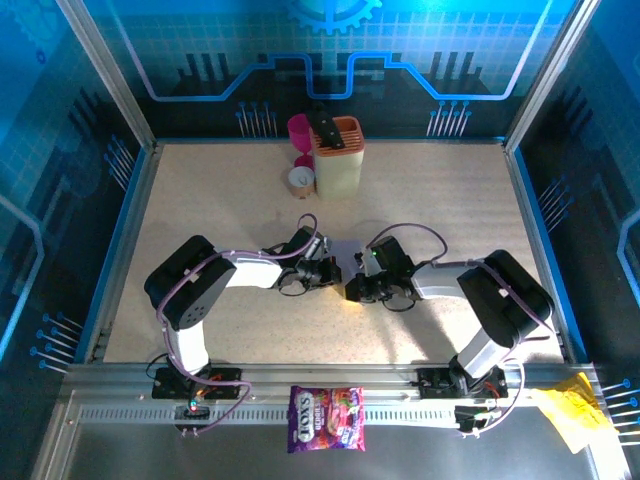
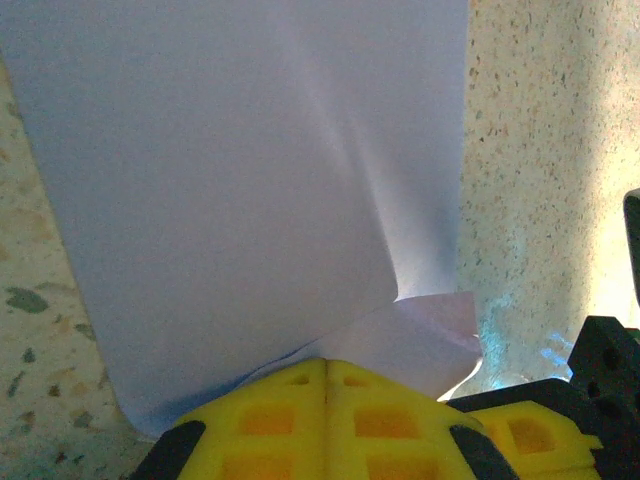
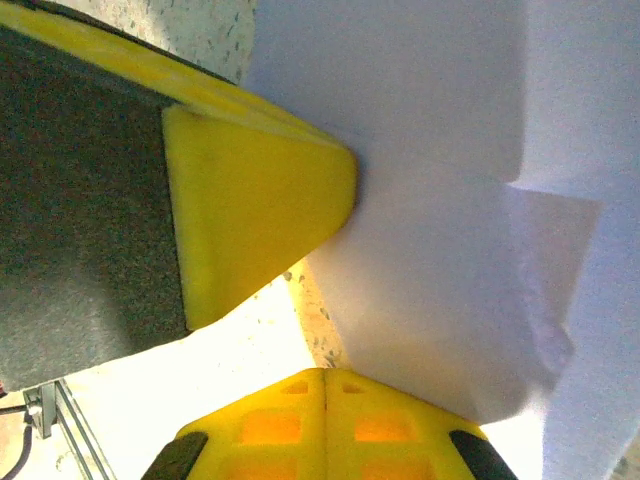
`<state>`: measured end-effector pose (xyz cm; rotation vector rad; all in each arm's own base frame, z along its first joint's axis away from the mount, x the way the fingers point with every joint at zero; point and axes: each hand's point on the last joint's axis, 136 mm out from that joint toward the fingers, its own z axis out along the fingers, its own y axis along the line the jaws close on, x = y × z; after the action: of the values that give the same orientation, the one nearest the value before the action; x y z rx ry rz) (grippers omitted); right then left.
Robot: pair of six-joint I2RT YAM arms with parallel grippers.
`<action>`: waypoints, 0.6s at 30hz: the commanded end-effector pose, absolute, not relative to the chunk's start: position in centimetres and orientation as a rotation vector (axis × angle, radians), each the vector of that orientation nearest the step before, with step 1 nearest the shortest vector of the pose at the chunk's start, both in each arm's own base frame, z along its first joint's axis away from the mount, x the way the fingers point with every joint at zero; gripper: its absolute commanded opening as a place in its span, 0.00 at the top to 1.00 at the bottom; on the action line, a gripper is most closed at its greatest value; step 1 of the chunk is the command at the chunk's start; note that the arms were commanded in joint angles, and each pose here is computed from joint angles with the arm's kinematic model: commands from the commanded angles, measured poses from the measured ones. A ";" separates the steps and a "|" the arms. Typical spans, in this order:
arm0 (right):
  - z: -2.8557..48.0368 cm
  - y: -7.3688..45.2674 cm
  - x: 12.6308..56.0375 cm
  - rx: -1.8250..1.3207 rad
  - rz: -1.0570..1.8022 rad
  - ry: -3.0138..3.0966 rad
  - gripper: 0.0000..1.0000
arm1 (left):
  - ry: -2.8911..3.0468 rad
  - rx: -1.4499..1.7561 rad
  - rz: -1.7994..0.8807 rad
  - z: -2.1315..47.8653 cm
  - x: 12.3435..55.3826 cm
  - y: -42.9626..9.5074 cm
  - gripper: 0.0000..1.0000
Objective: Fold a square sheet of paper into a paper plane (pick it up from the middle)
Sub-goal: Third fold the triangle at the center of the table.
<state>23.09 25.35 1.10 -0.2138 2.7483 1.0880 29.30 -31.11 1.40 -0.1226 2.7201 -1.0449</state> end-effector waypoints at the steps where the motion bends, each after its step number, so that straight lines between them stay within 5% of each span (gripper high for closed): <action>1: -2.9 20.5 19.9 0.040 0.934 2.949 1.00 | 2.828 -0.258 -0.811 -2.4 28.1 -27.5 1.00; 18: -3.3 17.4 18.8 0.210 0.881 2.962 1.00 | 2.813 -0.555 -0.576 -3.4 27.5 -23.3 1.00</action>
<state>22.94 21.47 0.93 0.0405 2.7208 1.1136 29.36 -29.69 1.27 -0.3464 2.7087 -0.9696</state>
